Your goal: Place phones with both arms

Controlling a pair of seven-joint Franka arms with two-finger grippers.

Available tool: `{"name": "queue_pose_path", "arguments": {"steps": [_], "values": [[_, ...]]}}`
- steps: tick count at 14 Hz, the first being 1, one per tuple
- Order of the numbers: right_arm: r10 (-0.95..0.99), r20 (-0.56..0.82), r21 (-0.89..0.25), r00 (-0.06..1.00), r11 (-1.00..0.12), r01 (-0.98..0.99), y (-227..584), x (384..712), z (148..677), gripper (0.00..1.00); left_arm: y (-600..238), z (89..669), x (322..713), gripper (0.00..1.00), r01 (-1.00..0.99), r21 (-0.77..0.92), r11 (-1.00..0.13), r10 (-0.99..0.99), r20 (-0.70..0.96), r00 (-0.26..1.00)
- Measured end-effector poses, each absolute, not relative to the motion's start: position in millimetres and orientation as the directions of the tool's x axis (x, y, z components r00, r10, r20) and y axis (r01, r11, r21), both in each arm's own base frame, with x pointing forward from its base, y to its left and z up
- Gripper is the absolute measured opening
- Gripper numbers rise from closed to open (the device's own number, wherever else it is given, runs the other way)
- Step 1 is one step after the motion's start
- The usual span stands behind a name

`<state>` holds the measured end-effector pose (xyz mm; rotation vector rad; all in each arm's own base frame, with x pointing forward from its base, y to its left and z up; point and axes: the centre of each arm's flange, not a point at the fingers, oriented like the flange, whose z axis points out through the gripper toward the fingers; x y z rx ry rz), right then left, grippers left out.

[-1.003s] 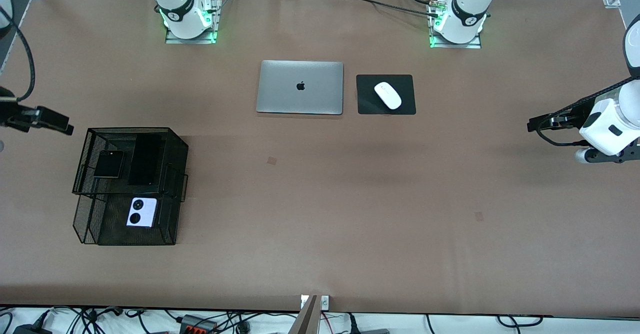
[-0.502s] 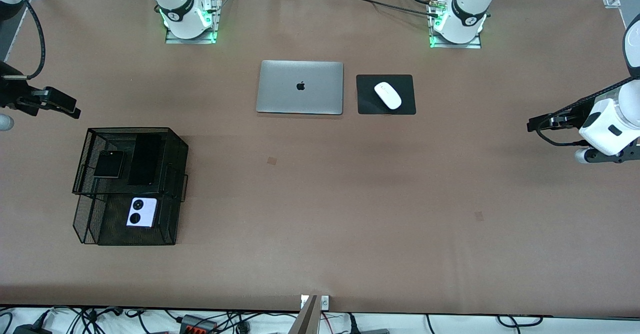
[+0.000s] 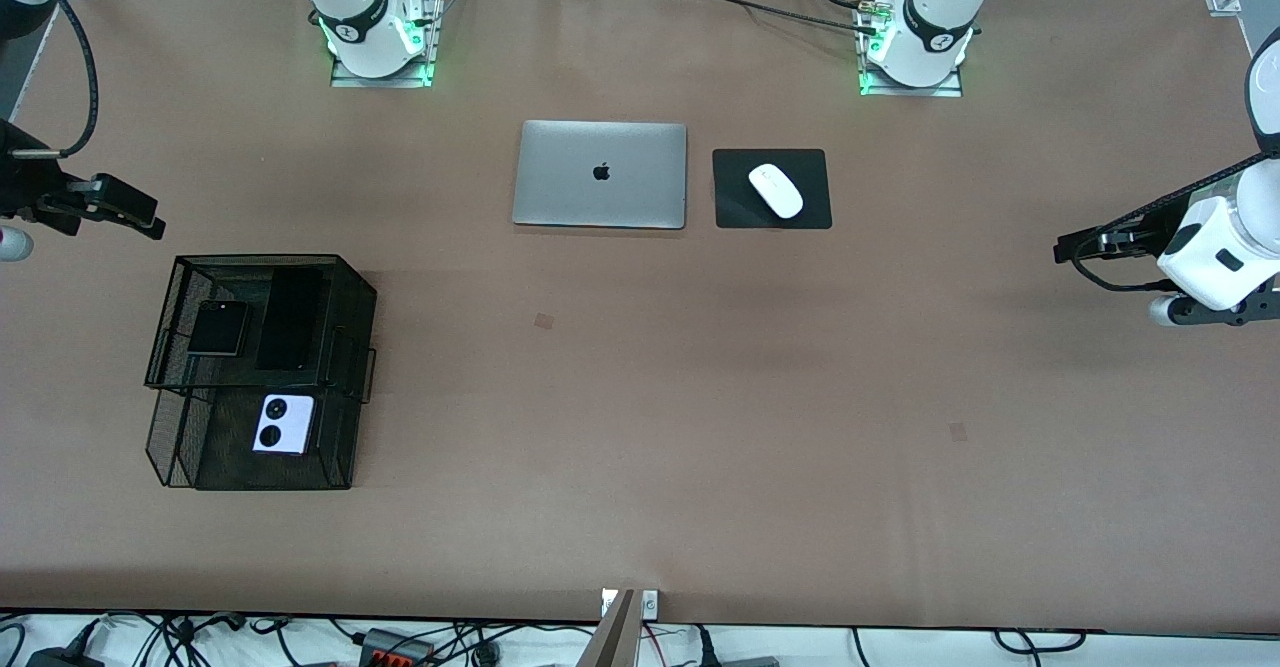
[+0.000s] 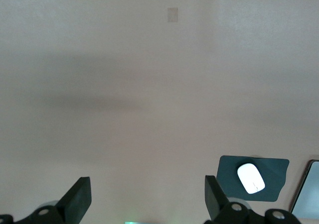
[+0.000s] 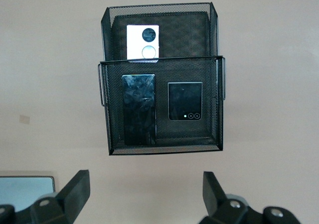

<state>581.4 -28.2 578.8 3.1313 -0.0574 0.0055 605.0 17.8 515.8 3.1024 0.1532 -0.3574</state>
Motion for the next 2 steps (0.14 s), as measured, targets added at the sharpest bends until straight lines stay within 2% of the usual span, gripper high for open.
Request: {"name": "queue_pose_path", "arguments": {"steps": [2], "values": [[-0.035, 0.006, 0.01, 0.999, -0.999, -0.035, -27.7, 581.1, 580.0, 1.0, 17.8, 515.8, 605.0, 1.0, 0.097, 0.004, -0.995, 0.093, -0.228, 0.969]]}}
